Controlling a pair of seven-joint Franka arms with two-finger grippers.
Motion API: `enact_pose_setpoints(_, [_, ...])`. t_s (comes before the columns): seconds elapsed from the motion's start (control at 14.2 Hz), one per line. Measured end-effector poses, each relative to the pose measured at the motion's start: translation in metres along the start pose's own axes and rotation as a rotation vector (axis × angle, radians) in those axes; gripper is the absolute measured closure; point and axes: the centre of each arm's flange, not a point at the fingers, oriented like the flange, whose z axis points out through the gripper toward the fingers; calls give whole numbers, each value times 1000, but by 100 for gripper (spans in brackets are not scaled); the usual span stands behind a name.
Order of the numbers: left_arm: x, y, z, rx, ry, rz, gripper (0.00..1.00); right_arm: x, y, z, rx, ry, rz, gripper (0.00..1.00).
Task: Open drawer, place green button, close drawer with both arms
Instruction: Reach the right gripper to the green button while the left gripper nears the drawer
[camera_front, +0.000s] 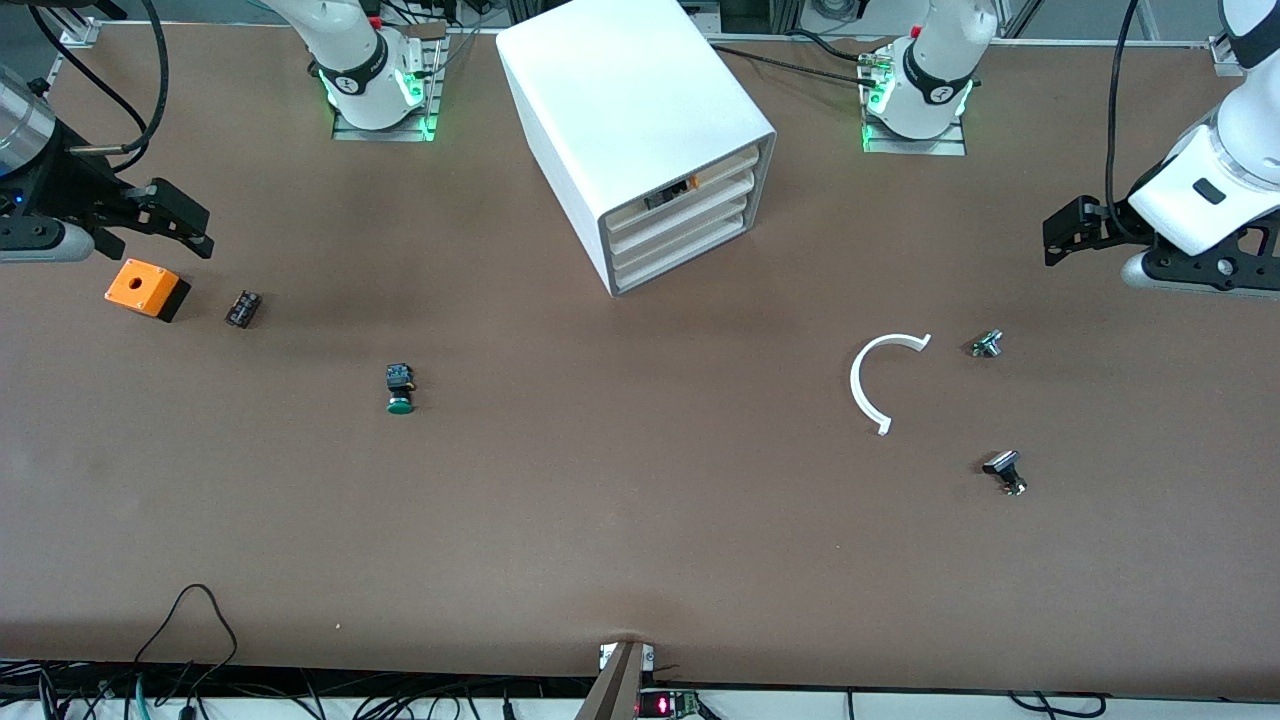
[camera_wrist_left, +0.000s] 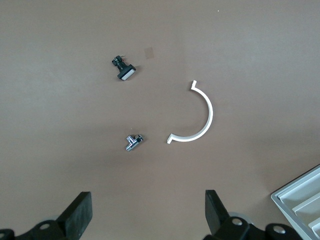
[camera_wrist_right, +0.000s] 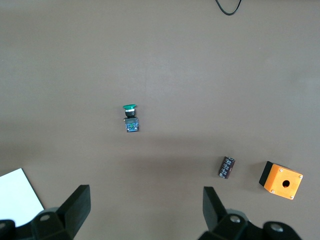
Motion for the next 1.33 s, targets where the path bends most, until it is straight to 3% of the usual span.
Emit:
enact_pose_setpoints(0.42, [0, 0, 0, 0, 0, 0, 0, 0, 0, 4, -1, -19, 7, 0])
enact_pose_setpoints(0.63, [-4, 2, 2, -11, -35, 3, 0, -1, -2, 7, -2, -33, 3, 0])
enact_pose_setpoints(0.91, [-18, 10, 11, -73, -165, 11, 0, 0, -3, 24, -6, -97, 2, 0])
enact_pose_setpoints(1.33, [-32, 37, 30, -175, -353, 61, 0, 16, -38, 69, -11, -146, -58, 0])
